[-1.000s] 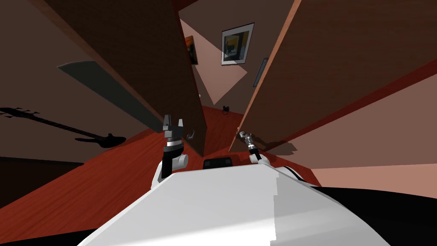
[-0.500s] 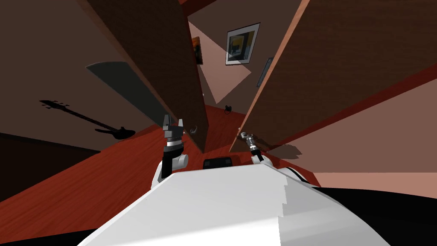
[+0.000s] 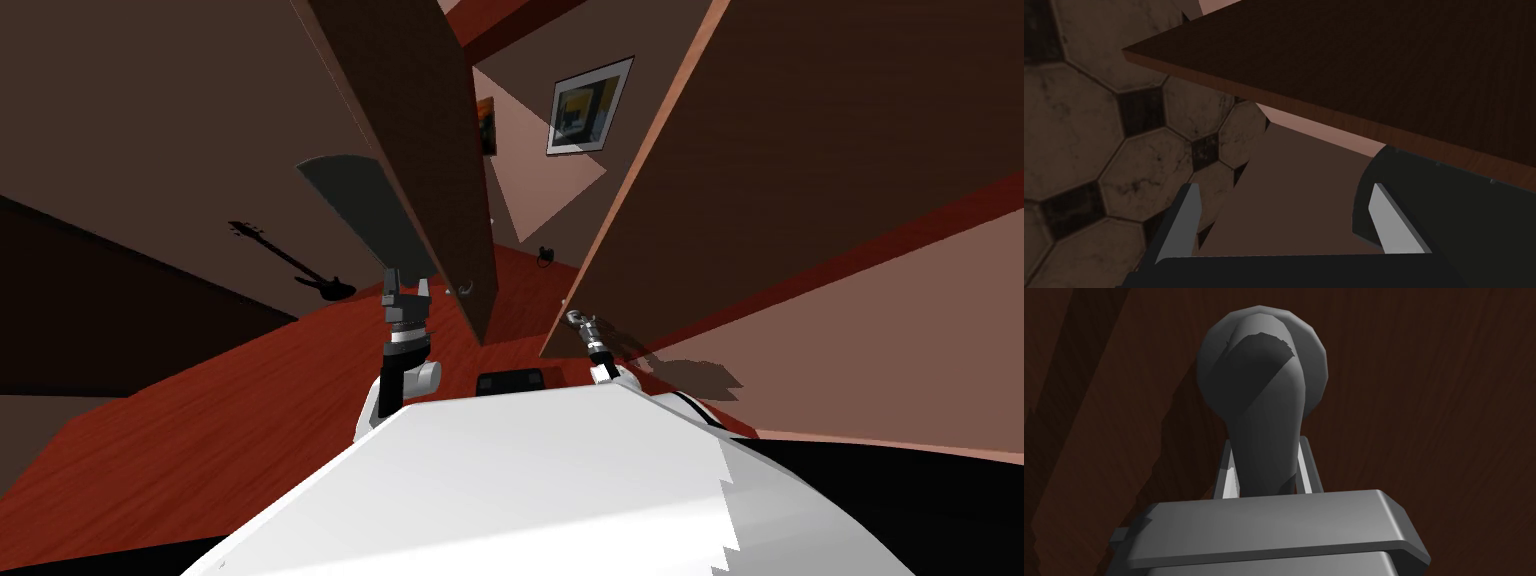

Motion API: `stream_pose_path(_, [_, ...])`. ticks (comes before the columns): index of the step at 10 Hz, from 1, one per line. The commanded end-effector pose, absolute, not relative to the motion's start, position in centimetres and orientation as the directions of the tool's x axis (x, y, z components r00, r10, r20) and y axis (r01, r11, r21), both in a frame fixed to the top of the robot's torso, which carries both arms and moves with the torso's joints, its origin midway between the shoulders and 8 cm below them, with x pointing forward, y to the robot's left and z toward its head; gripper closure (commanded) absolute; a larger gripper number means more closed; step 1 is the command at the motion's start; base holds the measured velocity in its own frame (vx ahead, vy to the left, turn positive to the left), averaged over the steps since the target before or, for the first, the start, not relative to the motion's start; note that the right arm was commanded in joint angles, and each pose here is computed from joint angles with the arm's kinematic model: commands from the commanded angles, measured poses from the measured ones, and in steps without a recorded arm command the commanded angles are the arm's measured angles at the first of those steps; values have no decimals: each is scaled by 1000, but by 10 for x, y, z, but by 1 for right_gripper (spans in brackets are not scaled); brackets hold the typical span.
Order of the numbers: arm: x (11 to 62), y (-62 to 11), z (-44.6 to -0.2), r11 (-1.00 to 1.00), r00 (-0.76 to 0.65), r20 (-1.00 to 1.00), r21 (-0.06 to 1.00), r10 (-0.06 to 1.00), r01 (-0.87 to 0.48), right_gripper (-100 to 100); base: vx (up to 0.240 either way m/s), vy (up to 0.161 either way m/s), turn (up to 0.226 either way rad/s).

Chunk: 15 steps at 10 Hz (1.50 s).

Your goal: Pull the door open

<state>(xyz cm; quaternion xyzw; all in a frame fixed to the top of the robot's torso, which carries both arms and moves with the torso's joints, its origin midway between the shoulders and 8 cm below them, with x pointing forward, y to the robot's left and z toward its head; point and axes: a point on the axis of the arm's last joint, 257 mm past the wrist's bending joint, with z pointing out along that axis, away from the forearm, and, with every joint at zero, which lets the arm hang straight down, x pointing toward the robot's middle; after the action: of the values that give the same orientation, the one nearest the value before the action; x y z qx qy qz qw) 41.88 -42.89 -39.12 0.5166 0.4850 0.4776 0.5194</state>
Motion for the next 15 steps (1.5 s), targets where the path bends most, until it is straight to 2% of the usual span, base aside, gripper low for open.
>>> stream_pose_path(1, [420, -425, -392, 2, 72, -2, 1000, 997, 2, 100, -203, -92, 293])
stream_pose_path(7, [417, -437, -391, 0, 106, 0, 1000, 994, 0, 100, -224, -76, 205])
stream_pose_path(15, [393, -423, -392, 3, -14, -3, 1000, 1000, -1, 100, -175, -35, 56])
